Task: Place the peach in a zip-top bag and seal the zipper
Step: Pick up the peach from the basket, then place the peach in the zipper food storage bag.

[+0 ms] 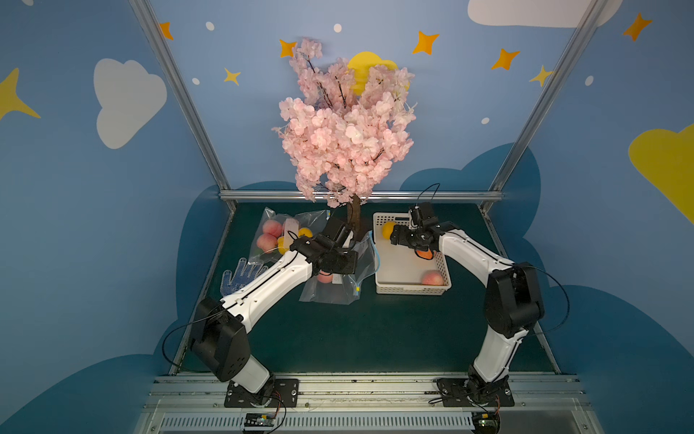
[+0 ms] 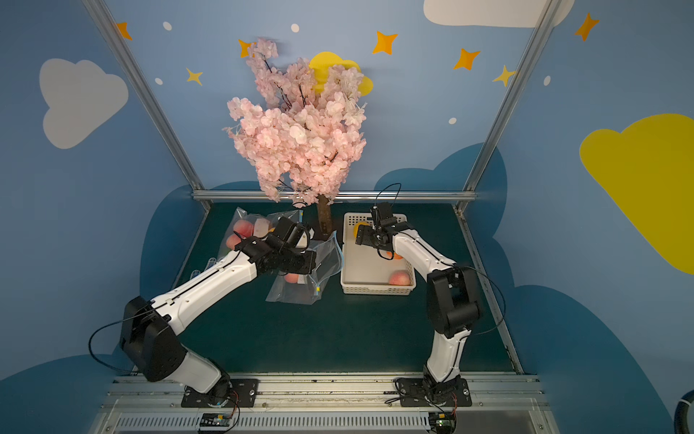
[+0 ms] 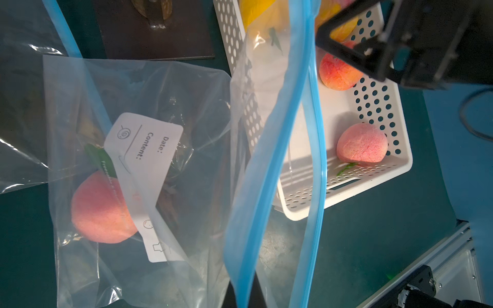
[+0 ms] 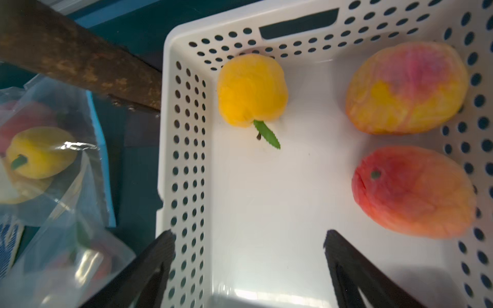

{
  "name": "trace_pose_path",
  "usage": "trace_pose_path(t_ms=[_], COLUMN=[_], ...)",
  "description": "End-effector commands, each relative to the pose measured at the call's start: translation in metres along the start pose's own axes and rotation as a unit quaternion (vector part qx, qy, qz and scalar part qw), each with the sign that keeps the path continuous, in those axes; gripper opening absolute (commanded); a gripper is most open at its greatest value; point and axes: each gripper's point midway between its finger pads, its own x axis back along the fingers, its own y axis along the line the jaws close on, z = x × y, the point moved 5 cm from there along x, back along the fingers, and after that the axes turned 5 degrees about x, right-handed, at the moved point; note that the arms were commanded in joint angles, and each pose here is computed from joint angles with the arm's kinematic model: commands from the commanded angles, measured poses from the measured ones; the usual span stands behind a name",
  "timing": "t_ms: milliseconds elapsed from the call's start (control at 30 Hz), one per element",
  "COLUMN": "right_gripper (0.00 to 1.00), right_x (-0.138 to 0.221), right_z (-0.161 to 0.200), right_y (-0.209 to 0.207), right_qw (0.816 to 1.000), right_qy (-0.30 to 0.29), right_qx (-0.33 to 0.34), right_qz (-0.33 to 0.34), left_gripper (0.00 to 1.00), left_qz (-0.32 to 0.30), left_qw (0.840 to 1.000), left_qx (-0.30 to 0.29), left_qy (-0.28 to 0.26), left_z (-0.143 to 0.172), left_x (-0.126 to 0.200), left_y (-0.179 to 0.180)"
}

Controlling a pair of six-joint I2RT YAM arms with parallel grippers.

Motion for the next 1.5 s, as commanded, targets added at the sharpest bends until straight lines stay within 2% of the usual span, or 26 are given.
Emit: trace_pose_path(t_ms=[0, 133, 233, 333, 500, 600, 733, 800, 900, 1067, 1300, 1467], right_gripper=[0.91, 0.91, 0.91, 0.91, 0.89, 0.82, 0.61, 0.54, 0.52, 0.51, 0.51, 0.52], right_x=[-0.014, -0.052, -0.072, -0.086, -0.101, -0.105, -0.104, -0.094, -0.065, 0.016, 0.121, 0.152], right_z=[-0.028, -0.044, -0.048, -0.046, -0.047, -0.049, -0.051, -0.053, -0.055, -0.04, 0.016, 0.055], right_y=[0.001, 0.002, -0.006, -0.013, -0.007, -0.003, -0.001, 0.002, 0.008, 0.03, 0.08, 0.113], right_qw=[0.999, 0.998, 0.998, 0.999, 0.999, 0.998, 0.998, 0.998, 0.998, 0.993, 0.969, 0.954], right_qy=[-0.03, -0.029, -0.02, -0.018, -0.016, -0.013, -0.015, -0.018, -0.017, -0.012, -0.015, -0.03], right_qx=[-0.011, -0.029, -0.053, -0.048, -0.027, -0.024, -0.016, -0.008, 0.002, 0.022, 0.071, 0.116], right_qz=[-0.003, -0.043, -0.023, -0.003, -0.036, -0.05, -0.054, -0.054, -0.056, -0.118, -0.237, -0.273], left_gripper=[0.03, 0.03, 0.03, 0.03, 0.03, 0.03, 0.03, 0.03, 0.03, 0.03, 0.03, 0.03], left_qz=[0.011, 0.015, 0.015, 0.016, 0.014, 0.016, 0.016, 0.017, 0.019, 0.025, 0.032, 0.037], left_qw=[1.0, 1.0, 1.0, 1.0, 1.0, 1.0, 1.0, 1.0, 1.0, 1.0, 0.999, 0.999], left_qx=[0.008, 0.009, 0.006, 0.004, 0.0, 0.001, 0.002, 0.003, 0.005, 0.006, -0.002, -0.002], left_qy=[0.003, 0.001, 0.001, 0.0, -0.006, -0.005, -0.003, -0.001, 0.003, 0.001, -0.013, -0.025], left_z=[0.003, 0.004, 0.004, 0.005, 0.005, 0.006, 0.008, 0.008, 0.008, 0.006, 0.002, -0.002], left_x=[0.0, -0.001, 0.0, 0.003, 0.009, 0.009, 0.009, 0.009, 0.007, 0.008, 0.018, 0.029], left_y=[0.0, 0.0, 0.0, 0.0, 0.002, 0.003, 0.004, 0.004, 0.005, 0.003, -0.001, -0.004])
